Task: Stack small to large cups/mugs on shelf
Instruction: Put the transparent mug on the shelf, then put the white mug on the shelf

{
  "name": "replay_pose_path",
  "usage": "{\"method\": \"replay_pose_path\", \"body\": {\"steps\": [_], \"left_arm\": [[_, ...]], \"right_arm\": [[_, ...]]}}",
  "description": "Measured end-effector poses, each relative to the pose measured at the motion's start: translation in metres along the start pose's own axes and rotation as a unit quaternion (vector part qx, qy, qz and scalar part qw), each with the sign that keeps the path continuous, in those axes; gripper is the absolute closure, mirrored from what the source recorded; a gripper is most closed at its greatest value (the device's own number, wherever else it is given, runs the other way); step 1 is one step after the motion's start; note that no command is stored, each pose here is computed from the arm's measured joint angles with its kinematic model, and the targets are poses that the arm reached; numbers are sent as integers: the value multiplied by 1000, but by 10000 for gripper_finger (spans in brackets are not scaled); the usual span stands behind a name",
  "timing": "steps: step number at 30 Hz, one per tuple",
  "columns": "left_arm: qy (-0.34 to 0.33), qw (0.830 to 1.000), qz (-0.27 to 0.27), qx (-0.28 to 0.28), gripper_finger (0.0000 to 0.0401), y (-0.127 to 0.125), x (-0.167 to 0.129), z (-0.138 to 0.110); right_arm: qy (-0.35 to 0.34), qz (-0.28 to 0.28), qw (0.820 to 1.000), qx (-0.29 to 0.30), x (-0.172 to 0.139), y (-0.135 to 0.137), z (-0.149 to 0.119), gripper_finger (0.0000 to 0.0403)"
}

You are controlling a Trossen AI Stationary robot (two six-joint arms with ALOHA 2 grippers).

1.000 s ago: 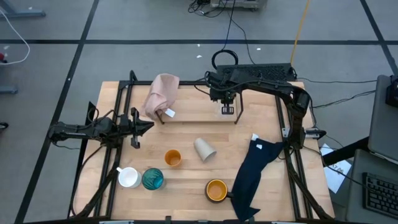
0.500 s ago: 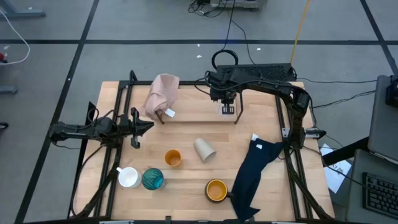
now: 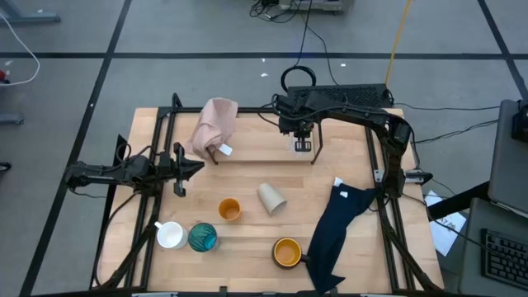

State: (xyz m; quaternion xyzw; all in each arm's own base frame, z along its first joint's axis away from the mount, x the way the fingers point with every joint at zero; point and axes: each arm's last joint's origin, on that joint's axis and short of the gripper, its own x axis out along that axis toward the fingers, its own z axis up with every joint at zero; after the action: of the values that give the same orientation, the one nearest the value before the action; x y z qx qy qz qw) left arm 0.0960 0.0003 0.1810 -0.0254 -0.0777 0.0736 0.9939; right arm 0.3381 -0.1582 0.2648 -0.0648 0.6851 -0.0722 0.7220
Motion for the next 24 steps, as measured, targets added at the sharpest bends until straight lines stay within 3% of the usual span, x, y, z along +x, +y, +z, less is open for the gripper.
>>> {"method": "replay_pose_path", "body": {"steps": [11, 24], "left_arm": [[0, 1000, 0, 0, 368, 0, 0, 0], [1, 1000, 0, 0, 368, 0, 0, 0]], "right_arm": [[0, -2, 1000, 25, 1, -6, -3, 304], [-31, -33, 999, 21, -22, -8, -9, 298]]}}
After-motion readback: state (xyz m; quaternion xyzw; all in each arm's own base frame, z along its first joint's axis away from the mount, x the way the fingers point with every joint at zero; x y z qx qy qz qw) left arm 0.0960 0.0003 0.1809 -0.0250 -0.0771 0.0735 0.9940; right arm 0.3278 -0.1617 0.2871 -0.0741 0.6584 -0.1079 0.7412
